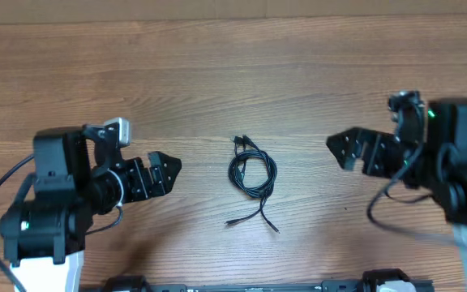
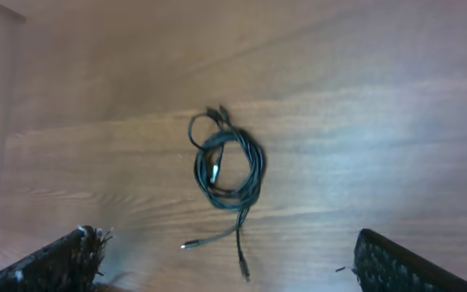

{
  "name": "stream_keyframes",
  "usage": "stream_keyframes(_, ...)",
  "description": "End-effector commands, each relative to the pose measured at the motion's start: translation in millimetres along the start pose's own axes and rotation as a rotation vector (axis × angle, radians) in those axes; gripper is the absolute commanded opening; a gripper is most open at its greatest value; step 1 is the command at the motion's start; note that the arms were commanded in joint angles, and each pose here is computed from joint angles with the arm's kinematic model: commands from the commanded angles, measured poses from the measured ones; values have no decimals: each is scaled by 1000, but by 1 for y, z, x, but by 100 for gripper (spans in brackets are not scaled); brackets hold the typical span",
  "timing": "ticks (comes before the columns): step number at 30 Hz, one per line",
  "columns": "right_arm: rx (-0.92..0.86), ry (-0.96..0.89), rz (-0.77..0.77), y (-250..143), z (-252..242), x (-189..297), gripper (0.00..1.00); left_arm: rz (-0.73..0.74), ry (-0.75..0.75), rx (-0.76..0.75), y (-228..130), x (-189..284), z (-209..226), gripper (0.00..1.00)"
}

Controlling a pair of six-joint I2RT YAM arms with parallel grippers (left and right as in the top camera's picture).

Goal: Untangle cables
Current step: 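Move both grippers forward toward the black cable bundle, then grasp the black cable bundle with the right gripper and lift it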

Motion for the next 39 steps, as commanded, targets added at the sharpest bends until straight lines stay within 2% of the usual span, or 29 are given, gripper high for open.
stream_keyframes(1, -60, 17, 108, 8, -6, -31, 96, 72, -37, 2, -4, -10, -5, 96)
stream_keyframes(3, -47, 17, 180, 12, -9, -54, 95, 104, -41, -11, -5, -16, -8, 96)
stream_keyframes(9, 231, 81, 385, 8, 2, -122, 94, 134, -75, -81, -10, -24, -21, 98)
stream_keyframes(13, 298, 71, 414, 8, 12, -155, 94, 124, -91, -106, -9, -25, -26, 100)
stream_keyframes(19, 393, -48, 443, 5, 14, -195, 96, 100, -106, -122, -5, -25, -28, 100)
stream_keyframes(27, 428, -96, 507, -5, 10, -241, 97, 79, -117, -134, -2, -25, -30, 100)
stream_keyframes(33, 440, -93, 499, -8, 14, -251, 96, 73, -120, -138, -1, -25, -31, 100)
stream_keyframes(39, 375, -107, 480, -14, 9, -260, 95, 70, -122, -140, 0, -25, -31, 100)
Point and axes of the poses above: each gripper's point midway between its finger pads, its own x axis back along the fingers, its own z axis along the line the jaws close on, y = z × x, the point moved 8 cm from there along x, back along the fingers, and after that the axes turned 9 degrees about x, right-handed, at the moved point
